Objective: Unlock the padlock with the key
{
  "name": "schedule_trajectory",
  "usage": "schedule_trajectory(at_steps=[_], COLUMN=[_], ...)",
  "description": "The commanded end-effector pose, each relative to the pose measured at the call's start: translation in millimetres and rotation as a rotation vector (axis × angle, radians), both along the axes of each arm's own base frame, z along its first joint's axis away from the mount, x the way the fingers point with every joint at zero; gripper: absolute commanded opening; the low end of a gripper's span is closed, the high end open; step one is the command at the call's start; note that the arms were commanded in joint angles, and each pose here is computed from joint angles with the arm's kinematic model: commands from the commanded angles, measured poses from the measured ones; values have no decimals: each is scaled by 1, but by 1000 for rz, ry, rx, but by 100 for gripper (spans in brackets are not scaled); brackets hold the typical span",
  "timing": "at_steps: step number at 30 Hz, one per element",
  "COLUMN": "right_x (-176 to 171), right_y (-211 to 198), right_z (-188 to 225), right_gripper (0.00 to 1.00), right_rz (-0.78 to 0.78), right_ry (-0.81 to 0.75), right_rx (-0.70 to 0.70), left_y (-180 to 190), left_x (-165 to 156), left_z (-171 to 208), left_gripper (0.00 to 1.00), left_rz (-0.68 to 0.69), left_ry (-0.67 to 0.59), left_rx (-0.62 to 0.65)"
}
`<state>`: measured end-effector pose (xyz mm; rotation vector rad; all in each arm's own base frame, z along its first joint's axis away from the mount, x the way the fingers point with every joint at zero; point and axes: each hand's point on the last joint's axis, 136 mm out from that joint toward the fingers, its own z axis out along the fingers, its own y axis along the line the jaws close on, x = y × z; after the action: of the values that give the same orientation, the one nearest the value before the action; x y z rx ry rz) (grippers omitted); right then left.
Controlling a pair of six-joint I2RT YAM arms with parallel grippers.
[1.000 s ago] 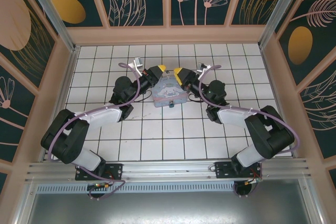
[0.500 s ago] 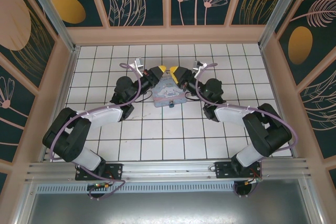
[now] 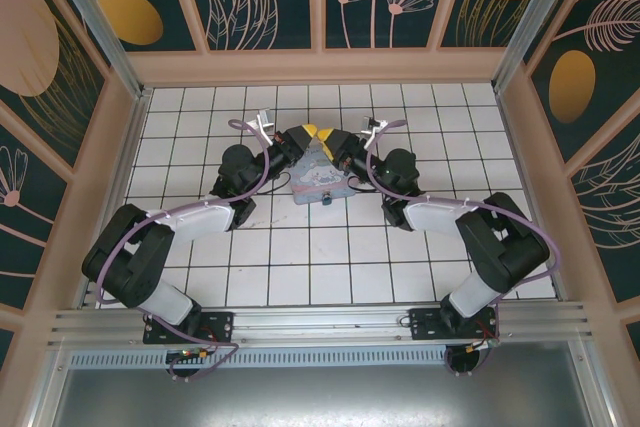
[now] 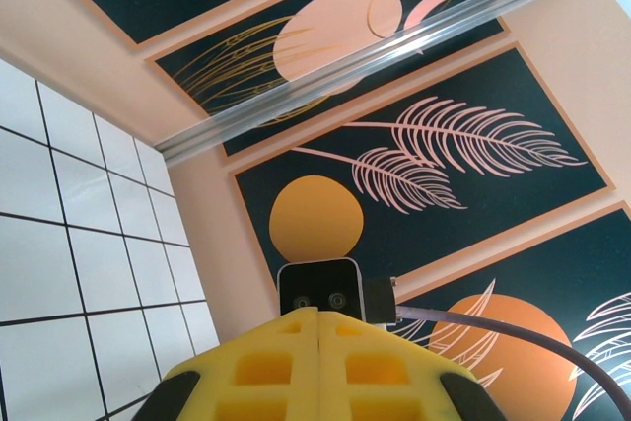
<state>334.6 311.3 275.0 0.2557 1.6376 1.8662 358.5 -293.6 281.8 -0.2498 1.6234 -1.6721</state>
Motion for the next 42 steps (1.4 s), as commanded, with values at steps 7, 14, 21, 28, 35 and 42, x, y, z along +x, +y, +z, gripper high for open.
schedule_trajectory(at_steps=[7, 14, 21, 28, 35, 42], right_x=[-2, 0, 0, 0, -1, -6], right_y=[9, 8, 1, 1, -1, -8], right_z=[17, 16, 11, 12, 8, 2], right_gripper=[23, 9, 15, 5, 0, 0], right_rz=[24, 16, -3, -1, 0, 3], right_ry=[-47, -42, -28, -31, -21, -13], right_rx=[34, 33, 33, 35, 30, 15], left_y=[1, 2, 4, 6, 7, 17], left_x=[2, 3, 3, 3, 3, 3], left_z=[21, 22, 23, 22, 25, 27], left_gripper=[0, 0, 0, 0, 0, 64], left_rz=[7, 12, 25, 29, 36, 91], left_ry=[-62, -62, -60, -58, -58, -32], left_rx=[-35, -37, -39, -38, -43, -20])
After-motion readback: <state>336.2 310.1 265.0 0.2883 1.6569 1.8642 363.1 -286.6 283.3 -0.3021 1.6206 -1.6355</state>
